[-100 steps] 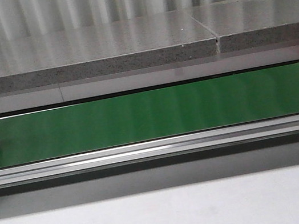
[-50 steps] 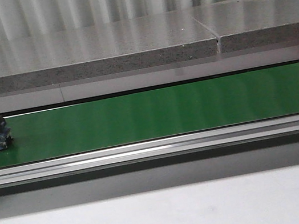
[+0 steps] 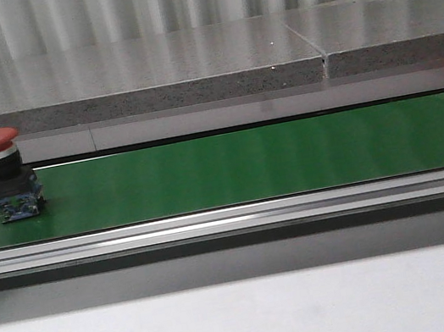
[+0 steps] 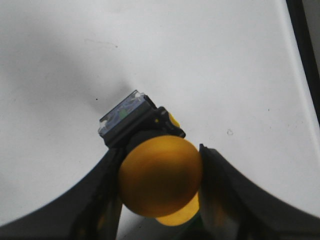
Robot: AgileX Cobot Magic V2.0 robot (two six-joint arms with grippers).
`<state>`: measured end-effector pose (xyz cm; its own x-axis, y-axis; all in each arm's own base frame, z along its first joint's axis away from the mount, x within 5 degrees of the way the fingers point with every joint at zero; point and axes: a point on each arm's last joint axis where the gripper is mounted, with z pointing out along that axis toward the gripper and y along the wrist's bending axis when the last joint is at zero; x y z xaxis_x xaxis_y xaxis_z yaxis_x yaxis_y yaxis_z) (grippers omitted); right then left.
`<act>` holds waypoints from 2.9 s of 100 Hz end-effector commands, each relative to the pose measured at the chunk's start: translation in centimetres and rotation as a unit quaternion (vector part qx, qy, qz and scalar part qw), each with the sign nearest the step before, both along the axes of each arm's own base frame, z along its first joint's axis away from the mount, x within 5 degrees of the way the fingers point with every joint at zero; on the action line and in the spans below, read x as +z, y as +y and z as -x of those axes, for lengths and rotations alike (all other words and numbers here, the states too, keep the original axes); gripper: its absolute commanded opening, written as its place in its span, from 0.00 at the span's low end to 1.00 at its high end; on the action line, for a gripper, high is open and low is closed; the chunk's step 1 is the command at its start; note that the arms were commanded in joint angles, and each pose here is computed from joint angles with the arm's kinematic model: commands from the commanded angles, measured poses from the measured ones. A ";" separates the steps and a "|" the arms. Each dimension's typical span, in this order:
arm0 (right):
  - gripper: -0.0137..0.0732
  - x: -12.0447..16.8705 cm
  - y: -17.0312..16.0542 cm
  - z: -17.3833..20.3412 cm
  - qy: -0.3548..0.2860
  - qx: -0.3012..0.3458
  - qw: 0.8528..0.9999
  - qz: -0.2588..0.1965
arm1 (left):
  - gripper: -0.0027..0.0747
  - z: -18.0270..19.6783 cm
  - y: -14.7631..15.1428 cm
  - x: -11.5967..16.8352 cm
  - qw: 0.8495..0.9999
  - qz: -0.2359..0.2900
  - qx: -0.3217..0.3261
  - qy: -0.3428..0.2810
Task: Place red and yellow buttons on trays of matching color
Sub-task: 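Lower the left gripper and close it on a yellow push-button, then set the yellow button on the belt and open the left gripper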
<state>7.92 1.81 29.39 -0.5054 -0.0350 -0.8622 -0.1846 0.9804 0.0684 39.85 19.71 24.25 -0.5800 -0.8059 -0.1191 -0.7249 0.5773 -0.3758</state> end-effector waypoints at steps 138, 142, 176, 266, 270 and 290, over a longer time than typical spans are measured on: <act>0.08 1.3 0.1 -0.3 -0.041 0.001 0.999 -0.005 | 0.04 6.7 -14.5 6.4 0.941 -0.094 -0.321 -0.046; 0.08 1.3 0.1 -0.3 -0.041 0.001 0.999 -0.005 | 0.04 6.7 -14.5 6.2 0.941 -0.089 -0.323 -0.039; 0.08 1.3 0.1 -0.3 -0.041 0.001 0.999 -0.005 | 0.17 5.9 -14.3 4.1 0.941 -0.065 -0.331 -0.003; 0.08 1.3 0.1 -0.3 -0.041 0.001 0.999 -0.005 | 0.26 10.7 -19.4 13.8 0.854 -0.270 -0.404 -0.183; 0.08 1.3 0.1 -0.3 -0.041 0.001 0.999 -0.005 | 0.10 11.4 -19.9 14.3 0.847 -0.279 -0.407 -0.196; 0.08 1.3 0.1 -0.3 -0.041 0.001 0.999 -0.005 | 0.01 14.9 -21.8 15.3 0.812 -0.313 -0.420 -0.258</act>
<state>7.92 1.81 29.39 -0.5054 -0.0350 -0.8622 -0.1846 0.9804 0.0684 26.58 -1.52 37.38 -0.7510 0.1409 -0.6451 0.1669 0.9858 0.0211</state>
